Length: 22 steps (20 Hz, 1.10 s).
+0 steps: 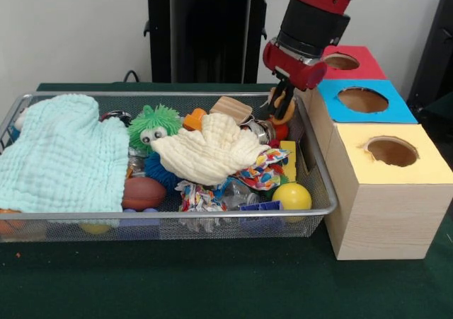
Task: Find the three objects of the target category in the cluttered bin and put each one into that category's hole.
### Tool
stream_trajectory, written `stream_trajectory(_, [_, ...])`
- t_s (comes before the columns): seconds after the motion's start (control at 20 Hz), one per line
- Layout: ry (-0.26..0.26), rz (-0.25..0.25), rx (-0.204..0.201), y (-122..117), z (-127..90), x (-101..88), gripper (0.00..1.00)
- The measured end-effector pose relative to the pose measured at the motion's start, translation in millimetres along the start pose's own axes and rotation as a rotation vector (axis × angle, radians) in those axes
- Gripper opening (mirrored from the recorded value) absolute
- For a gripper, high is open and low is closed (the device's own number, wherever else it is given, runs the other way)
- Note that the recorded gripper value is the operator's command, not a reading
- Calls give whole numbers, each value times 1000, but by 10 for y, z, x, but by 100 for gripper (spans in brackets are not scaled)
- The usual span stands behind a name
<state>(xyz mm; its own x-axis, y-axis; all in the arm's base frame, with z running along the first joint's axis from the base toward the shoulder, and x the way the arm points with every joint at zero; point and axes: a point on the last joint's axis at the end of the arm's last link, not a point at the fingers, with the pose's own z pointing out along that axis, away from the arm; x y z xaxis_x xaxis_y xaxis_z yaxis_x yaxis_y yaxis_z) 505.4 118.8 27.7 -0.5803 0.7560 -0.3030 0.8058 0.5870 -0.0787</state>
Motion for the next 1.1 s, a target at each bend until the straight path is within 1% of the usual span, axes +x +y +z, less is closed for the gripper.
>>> stream_trajectory(0.05, [-5,-25,-7,-7,-36,-6,0])
stream_trajectory(0.25, [-8,-58,-11,-46,-53,-38,0])
stream_trajectory(0.45, [-10,-81,-14,-75,-70,-67,0])
stream_trajectory(0.7, [3,-108,-24,-66,-220,-85,0])
stream_trajectory(1.0, [79,-139,-11,-145,-726,-156,0])
stream_trajectory(1.1, [103,-153,-9,-177,-947,-158,0])
